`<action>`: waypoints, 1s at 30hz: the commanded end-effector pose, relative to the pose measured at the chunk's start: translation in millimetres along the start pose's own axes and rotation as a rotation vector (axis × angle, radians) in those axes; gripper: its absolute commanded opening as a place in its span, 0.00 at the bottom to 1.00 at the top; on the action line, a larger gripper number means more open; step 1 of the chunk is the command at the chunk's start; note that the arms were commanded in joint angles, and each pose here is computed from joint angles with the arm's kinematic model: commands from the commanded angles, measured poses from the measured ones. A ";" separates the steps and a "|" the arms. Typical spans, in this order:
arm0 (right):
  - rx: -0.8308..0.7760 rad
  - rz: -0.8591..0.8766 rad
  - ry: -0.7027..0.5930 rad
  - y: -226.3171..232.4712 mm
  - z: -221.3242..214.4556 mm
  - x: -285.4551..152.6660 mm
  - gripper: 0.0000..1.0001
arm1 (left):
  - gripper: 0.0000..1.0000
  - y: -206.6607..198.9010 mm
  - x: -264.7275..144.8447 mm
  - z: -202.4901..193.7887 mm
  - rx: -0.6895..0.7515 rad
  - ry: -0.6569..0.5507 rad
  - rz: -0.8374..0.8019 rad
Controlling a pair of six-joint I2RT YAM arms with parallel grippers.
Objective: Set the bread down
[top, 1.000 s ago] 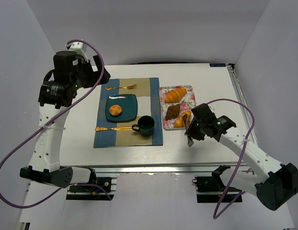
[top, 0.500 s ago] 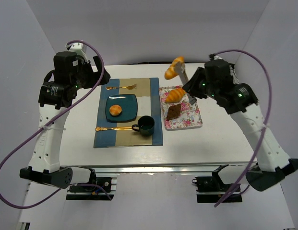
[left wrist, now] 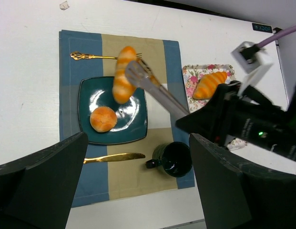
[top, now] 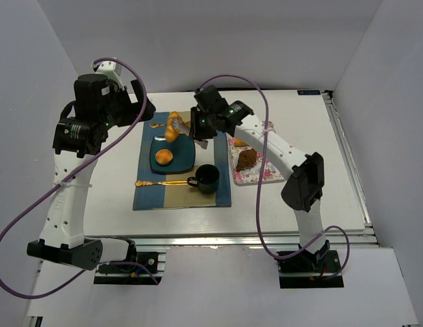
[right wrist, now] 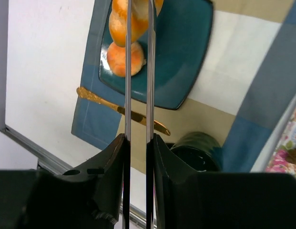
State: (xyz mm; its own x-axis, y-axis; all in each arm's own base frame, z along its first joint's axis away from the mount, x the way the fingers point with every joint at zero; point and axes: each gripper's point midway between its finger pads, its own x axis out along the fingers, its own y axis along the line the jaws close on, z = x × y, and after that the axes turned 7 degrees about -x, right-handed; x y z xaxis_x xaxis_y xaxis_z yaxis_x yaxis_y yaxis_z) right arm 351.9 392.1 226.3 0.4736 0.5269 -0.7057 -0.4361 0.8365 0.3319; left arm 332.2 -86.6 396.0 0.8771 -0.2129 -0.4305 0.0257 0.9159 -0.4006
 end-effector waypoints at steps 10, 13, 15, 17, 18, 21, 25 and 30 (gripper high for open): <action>-0.079 -0.003 0.057 -1.2 -27.0 -15.4 0.22 | 0.98 3.5 -10.9 -0.2 0.014 -0.020 0.012; -0.080 0.018 0.112 -1.2 -42.2 -7.8 0.24 | 0.98 2.7 -10.2 0.1 0.011 -0.020 0.009; -0.087 0.020 0.133 0.1 -48.4 -4.3 0.27 | 0.98 3.1 -9.7 -1.3 0.011 -0.016 0.009; -0.091 0.023 0.131 1.8 -48.2 -4.1 0.37 | 0.98 3.6 -10.4 -1.7 0.012 -0.015 0.011; -0.091 0.024 0.126 2.2 -46.8 -5.5 0.40 | 0.98 3.6 -10.4 -1.7 0.012 -0.015 0.011; -0.092 0.027 0.111 4.4 -42.9 -9.0 0.51 | 0.98 4.3 -10.8 -3.0 0.013 -0.012 0.013; -0.091 0.019 0.093 5.3 -37.4 -15.0 0.55 | 0.98 3.1 -11.4 -2.4 0.014 -0.013 0.007; -0.077 -0.046 0.031 -2.2 -22.8 -33.3 0.56 | 0.98 1.7 -11.4 -1.4 0.012 -0.015 0.001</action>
State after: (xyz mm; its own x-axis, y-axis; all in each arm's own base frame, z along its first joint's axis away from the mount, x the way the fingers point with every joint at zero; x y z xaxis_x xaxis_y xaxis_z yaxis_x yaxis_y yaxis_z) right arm 316.2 376.3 178.6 0.3637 0.4514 -0.8148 -0.4745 0.8425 0.2549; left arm 332.1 -84.0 390.3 0.8744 -0.1987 -0.4427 0.0127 0.9214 -0.3885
